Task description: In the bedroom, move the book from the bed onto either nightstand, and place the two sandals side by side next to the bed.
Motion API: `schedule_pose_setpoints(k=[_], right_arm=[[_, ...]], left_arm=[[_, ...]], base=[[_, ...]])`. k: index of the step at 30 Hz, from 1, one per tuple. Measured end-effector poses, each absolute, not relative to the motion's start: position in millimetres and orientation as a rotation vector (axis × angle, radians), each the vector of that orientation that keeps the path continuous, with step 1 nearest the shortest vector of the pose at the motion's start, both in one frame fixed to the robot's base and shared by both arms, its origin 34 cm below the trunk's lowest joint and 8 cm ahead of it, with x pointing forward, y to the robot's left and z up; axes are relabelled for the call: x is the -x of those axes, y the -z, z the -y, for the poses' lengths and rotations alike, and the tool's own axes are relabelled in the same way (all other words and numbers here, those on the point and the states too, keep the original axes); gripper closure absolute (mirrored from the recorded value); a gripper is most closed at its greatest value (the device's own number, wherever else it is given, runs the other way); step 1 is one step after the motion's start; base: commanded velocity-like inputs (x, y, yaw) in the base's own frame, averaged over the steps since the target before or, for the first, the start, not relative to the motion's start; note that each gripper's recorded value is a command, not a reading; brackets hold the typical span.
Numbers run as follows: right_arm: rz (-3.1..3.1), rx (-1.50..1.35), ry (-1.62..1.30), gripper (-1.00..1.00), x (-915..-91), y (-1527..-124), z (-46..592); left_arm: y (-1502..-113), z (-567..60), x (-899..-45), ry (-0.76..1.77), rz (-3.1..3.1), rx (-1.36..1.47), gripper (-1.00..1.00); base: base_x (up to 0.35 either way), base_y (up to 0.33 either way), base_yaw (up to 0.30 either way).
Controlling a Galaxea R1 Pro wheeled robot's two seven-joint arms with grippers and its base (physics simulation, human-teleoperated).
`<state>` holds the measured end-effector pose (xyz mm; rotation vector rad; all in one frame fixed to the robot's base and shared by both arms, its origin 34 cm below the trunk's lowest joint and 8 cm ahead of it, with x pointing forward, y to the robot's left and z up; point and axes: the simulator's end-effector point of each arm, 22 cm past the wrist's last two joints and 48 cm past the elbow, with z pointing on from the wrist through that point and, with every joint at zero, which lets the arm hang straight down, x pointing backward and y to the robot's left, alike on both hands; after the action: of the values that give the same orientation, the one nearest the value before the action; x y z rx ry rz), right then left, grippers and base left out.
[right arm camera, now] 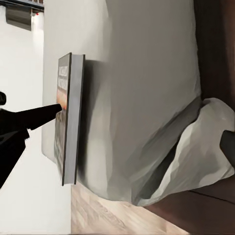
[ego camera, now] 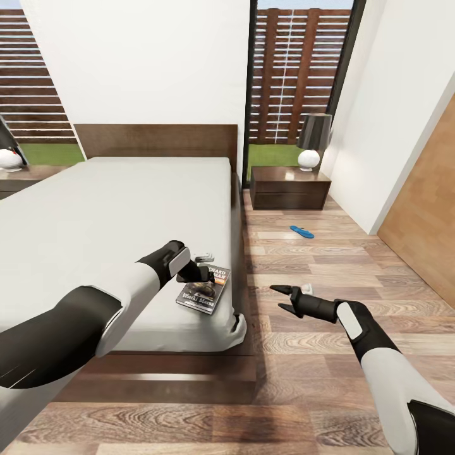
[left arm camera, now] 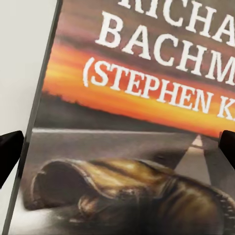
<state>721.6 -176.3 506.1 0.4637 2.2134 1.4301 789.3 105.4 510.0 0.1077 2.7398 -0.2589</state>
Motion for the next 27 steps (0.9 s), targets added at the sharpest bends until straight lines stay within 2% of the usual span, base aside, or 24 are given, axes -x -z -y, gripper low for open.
schedule_pose_setpoints(k=[9,18,27], right_arm=[[-2.251,-0.333,-1.521,-1.0,-705.6,-508.7,123.0],[-2.283,-0.297,-1.526,-1.0,-698.7,-503.8,111.7],[-2.287,-0.283,-1.534,-1.0,-696.5,-503.7,105.0]], left_arm=[[-510.0,-105.2,-789.3,0.259,-2.74,-0.108,-1.0],[-510.1,-105.0,-789.2,0.26,-2.74,-0.108,-1.0],[-510.1,-104.8,-789.2,0.26,-2.74,-0.109,-1.0]], base=[[0.0,0.0,0.0],[0.003,-0.004,0.0],[0.041,-0.086,0.0]])
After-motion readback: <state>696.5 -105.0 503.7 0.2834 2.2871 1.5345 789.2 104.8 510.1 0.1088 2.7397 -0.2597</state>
